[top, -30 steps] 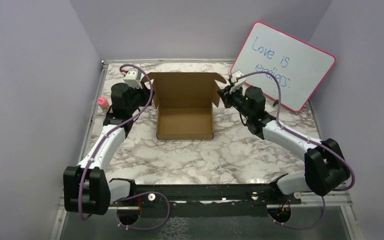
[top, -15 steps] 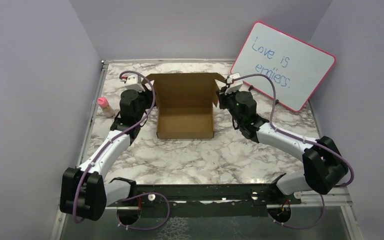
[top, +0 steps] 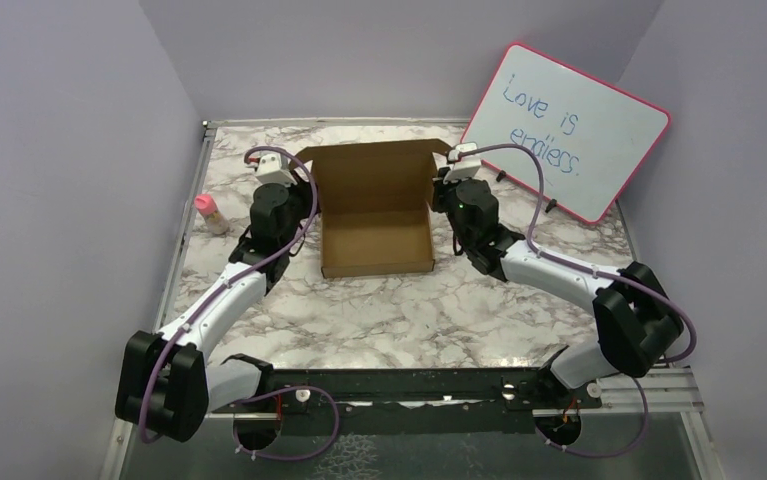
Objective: Fold the paper box
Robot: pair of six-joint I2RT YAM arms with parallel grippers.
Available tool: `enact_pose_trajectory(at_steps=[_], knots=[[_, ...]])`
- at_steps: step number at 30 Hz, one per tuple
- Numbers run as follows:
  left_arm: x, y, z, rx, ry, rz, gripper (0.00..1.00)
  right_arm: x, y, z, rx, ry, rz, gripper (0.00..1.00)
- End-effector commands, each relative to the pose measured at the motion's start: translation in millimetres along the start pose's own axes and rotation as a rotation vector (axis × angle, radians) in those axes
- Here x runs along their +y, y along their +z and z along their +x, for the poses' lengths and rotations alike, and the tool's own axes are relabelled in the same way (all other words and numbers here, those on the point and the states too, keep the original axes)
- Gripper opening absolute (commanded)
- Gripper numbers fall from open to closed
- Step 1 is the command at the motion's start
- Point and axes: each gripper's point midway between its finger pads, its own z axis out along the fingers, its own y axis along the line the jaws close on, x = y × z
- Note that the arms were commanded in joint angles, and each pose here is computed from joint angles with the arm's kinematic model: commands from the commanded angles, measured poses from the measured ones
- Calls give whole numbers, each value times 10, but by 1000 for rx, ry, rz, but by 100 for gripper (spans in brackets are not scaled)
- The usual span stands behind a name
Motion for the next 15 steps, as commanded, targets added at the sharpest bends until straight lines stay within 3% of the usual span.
enact_pose_trajectory(at_steps=[1,15], knots=[[-127,27,-113,-69,-61,17,12,30,45,-83,-25,42,45,2],[-294,103,-118,-111,-135,-4,13,21,73,-98,-65,74,131,2]])
